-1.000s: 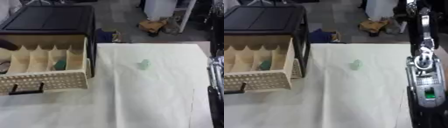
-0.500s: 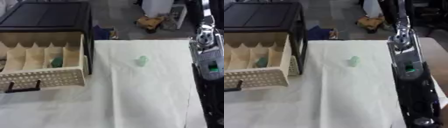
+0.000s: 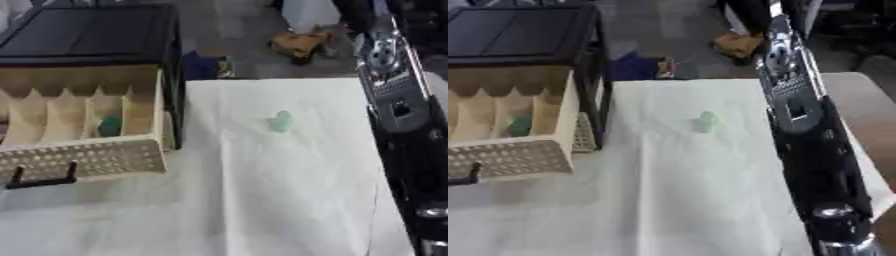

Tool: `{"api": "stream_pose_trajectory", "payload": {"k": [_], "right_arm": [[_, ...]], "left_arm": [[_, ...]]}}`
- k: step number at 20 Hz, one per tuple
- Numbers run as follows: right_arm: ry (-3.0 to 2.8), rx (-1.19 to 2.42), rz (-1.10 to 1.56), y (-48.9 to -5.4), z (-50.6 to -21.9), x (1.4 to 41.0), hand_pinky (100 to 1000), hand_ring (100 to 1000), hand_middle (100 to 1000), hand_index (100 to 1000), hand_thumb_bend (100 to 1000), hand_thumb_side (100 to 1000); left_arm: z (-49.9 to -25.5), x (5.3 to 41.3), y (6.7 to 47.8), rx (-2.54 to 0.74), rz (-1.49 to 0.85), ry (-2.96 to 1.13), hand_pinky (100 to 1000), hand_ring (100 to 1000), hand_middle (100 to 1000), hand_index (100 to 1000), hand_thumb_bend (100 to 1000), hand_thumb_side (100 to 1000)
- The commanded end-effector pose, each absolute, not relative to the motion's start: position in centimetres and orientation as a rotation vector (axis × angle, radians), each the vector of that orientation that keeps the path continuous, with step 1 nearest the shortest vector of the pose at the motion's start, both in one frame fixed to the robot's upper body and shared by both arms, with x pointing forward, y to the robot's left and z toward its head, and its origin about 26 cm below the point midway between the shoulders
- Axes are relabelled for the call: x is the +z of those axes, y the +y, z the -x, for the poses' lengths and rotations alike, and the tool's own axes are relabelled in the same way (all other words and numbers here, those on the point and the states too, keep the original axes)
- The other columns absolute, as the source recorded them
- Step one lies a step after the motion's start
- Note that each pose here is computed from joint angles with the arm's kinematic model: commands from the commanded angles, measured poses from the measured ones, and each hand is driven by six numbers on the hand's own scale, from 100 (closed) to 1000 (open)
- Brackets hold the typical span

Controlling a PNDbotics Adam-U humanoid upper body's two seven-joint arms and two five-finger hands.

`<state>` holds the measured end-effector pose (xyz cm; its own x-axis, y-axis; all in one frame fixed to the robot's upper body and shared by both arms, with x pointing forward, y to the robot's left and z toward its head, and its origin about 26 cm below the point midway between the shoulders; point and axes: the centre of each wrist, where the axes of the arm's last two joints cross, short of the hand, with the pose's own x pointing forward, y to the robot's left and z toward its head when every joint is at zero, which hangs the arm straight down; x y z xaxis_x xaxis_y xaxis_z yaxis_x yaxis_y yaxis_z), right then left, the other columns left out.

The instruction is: Pick up objects from table and place into drawer.

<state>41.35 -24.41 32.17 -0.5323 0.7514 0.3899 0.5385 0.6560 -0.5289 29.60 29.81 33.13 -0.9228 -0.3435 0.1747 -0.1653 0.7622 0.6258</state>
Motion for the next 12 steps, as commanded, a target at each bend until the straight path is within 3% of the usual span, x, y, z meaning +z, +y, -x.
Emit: {"api": "stream_pose_trajectory", "payload": {"k": [1,12], "right_arm": [[-2.244,0.559,1.082,-24.7,-42.0,33.8,693,706,566,825,492,1000],[-1.963,0.924,1.205,-25.8,-45.8,34.5,722,721,593,847,591,1000]], "left_arm": [[-29.2,33.4,29.9,-0.845,-0.353,-2.725,100,100,100,802,100,888],[-29.6,31.9,29.6,-0.568,-0.12,-2.755,100,100,100,801,141,896]]}}
